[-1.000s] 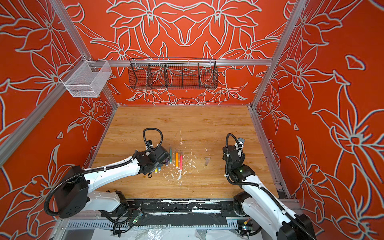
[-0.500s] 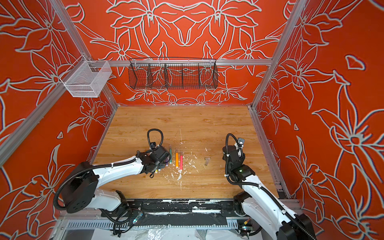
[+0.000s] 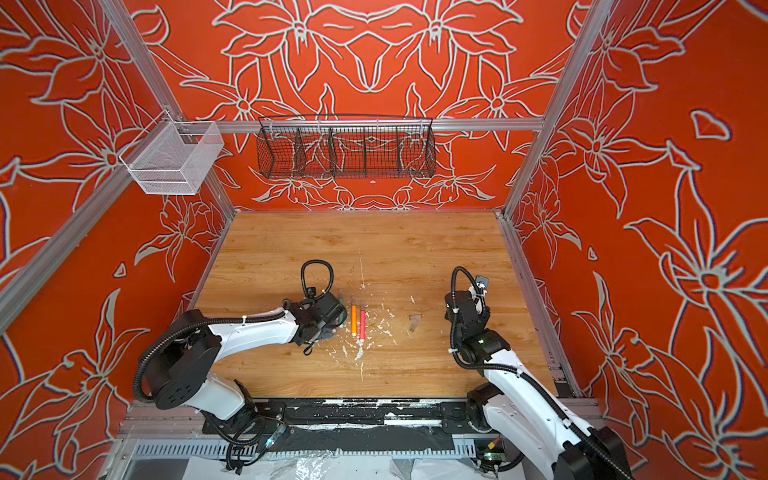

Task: Insert the pens into the pen caps
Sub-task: 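Lower the open left gripper over the blue marker and close on it, then lift the blue marker tip-up with the left gripper while the right gripper approaches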

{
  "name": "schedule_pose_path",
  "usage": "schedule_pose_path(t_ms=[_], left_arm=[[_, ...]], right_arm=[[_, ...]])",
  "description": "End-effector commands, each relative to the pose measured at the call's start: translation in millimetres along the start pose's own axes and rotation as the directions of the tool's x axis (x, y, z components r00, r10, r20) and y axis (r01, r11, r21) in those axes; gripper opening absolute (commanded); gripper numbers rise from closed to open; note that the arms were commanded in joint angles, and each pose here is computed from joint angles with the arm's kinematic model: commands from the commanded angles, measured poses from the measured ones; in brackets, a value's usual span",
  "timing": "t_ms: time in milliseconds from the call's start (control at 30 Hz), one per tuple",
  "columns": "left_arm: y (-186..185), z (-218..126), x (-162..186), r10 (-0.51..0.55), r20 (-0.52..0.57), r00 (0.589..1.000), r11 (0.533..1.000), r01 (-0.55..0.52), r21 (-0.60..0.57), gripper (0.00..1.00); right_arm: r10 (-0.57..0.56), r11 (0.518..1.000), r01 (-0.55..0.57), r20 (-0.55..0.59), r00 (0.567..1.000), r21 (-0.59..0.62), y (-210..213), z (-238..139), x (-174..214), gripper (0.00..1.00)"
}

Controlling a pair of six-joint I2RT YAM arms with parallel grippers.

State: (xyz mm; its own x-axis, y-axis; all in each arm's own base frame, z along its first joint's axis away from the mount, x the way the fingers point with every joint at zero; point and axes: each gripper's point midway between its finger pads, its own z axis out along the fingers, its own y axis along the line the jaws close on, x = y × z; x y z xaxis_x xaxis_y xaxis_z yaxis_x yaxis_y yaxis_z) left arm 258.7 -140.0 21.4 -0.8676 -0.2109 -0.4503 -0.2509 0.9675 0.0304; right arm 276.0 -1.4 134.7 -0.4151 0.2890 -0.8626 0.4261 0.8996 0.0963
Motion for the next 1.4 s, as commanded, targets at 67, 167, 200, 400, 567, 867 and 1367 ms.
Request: schedule_pose_path(t_ms=[67,167,200,400,567,867,1367], left_arm=[[-1,6,1,-0.019,-0.012,1.000,1.000,0.019,-0.004,0.20],[-2,10,6,-0.017,-0.026,1.000,1.000,0.017,0.000,0.19],[-2,11,7,-0.017,-0.029,0.999,1.000,0.017,-0.003,0.19],[0,15,11,-0.017,-0.042,0.999,1.000,0.016,-0.012,0.15],[-1,12,8,-0.015,-0.043,0.999,1.000,0.015,0.002,0.05],[-23,-61,-45,0.034,0.027,0.999,0.982,-0.038,0.185,0.00],[-74,-160,-96,0.079,0.546,0.834,0.723,-0.425,0.545,0.00]], right_arm=[[0.004,1.000,-0.004,-0.002,1.000,-0.001,-1,0,-1,0.58],[0.003,1.000,-0.003,-0.001,1.000,0.000,-1,0,-2,0.58],[0.004,1.000,-0.004,0.000,1.000,-0.002,0,-1,-2,0.58],[0.007,1.000,-0.007,0.001,1.000,-0.001,-1,-1,-2,0.58],[0.008,1.000,-0.008,0.000,1.000,-0.002,-1,-1,-2,0.58],[0.005,1.000,-0.005,-0.003,1.000,-0.001,0,0,-1,0.58],[0.066,0.842,-0.204,-0.281,0.957,-0.499,101,-56,7,0.61]])
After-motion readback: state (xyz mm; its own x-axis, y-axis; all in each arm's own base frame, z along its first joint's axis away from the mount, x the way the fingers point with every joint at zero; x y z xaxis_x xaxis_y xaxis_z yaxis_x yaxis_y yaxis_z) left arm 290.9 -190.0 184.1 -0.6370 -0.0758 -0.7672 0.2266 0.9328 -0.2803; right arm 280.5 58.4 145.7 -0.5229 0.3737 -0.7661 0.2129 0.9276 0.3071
